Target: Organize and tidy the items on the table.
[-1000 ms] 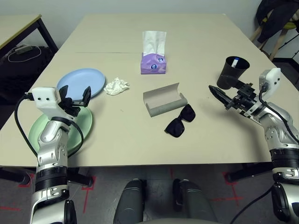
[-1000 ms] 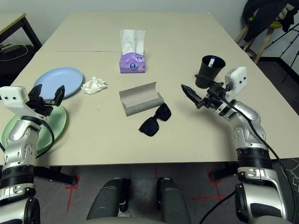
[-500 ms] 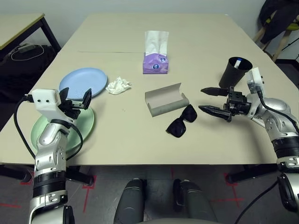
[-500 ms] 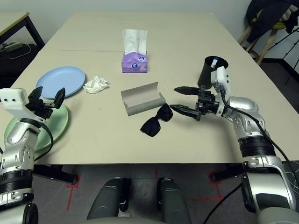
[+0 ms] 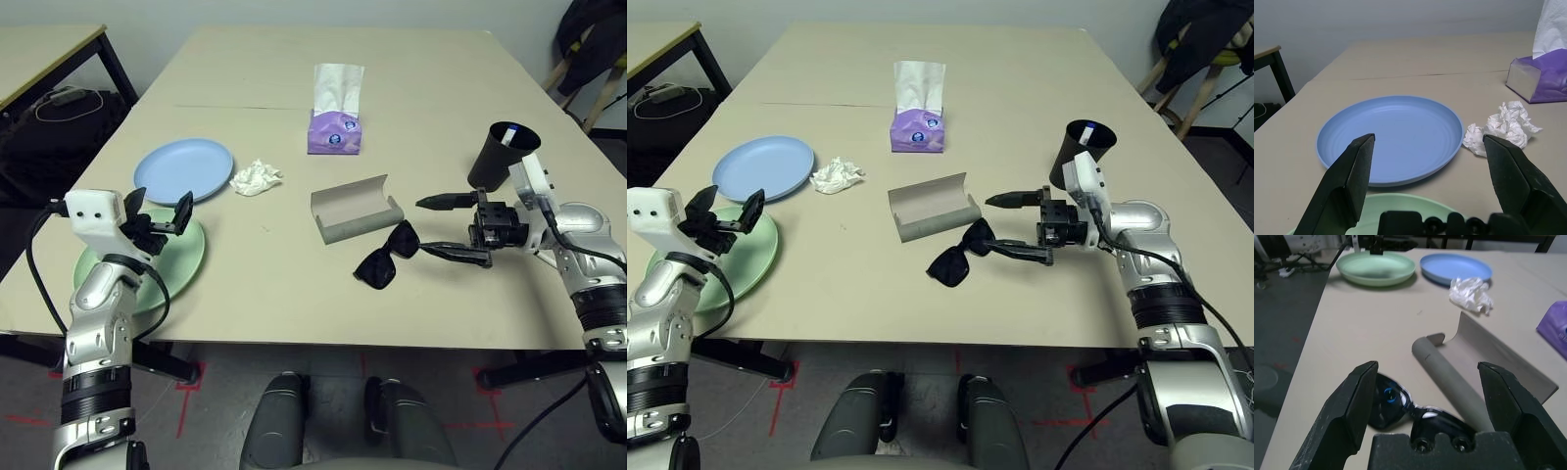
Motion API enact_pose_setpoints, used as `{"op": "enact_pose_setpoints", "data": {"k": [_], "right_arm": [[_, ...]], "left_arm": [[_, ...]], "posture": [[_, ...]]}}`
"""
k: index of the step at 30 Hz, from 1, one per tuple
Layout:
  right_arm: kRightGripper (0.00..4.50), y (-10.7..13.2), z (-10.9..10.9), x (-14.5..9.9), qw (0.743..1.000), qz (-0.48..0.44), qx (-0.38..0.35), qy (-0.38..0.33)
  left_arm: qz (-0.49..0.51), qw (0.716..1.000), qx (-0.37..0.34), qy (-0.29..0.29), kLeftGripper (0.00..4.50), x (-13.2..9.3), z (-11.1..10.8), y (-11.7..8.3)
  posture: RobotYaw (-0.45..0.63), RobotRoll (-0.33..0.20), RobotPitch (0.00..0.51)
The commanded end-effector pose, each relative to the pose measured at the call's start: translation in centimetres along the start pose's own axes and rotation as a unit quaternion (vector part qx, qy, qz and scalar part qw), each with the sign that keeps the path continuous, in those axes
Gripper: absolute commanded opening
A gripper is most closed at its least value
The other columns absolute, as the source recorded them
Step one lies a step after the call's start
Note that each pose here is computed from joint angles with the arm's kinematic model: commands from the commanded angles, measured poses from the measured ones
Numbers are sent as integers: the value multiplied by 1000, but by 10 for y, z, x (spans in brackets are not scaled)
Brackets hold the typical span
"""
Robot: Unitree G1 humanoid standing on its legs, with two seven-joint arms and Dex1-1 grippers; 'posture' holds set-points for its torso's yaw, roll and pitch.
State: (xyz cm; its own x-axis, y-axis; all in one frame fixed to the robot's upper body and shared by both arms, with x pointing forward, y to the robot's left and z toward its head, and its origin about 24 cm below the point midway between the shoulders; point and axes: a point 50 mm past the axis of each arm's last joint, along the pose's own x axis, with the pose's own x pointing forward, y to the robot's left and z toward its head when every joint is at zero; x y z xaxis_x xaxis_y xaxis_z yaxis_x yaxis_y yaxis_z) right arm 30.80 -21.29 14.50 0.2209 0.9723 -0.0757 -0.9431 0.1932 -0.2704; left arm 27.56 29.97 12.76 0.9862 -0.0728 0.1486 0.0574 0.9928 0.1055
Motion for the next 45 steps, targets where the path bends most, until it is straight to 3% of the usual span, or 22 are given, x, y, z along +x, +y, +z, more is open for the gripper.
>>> {"op": "enact_pose_setpoints", "data": {"k": [1, 5, 7, 12, 19, 24, 31, 45], "right_arm": [[4469, 7, -1, 2, 1000, 0, 0, -10], [4469, 10, -2, 2, 1000, 14, 0, 1], [4469, 9, -2, 0, 1000, 15, 1, 6], [4469, 5, -2, -1, 1000, 12, 3, 7], [4469, 9, -5, 3, 1000, 15, 5, 2], [4469, 10, -7, 4, 1000, 14, 8, -1], [4469, 11, -10, 3, 1000, 11, 9, 1], [4469, 14, -12, 6, 1000, 9, 11, 2]], "left_arm": [[-4, 1000, 1, 4, 4500, -2, 2, 4], [-18, 1000, -4, 21, 4500, -2, 4, 9], [-5, 997, -38, 62, 4500, 1, 4, 15], [-19, 992, -9, 126, 4500, 7, 23, 29], [44, 971, -8, 234, 4500, -8, 34, 64], [66, 951, -32, 300, 4500, -31, 21, 86], [102, 940, -72, 317, 4500, -40, 12, 98], [111, 929, -59, 349, 4500, -39, 6, 110]], "posture": [[129, 0, 108], [134, 0, 110], [142, 0, 110], [152, 0, 107], [155, 0, 105], [159, 0, 104], [160, 0, 103], [153, 0, 105]]}}
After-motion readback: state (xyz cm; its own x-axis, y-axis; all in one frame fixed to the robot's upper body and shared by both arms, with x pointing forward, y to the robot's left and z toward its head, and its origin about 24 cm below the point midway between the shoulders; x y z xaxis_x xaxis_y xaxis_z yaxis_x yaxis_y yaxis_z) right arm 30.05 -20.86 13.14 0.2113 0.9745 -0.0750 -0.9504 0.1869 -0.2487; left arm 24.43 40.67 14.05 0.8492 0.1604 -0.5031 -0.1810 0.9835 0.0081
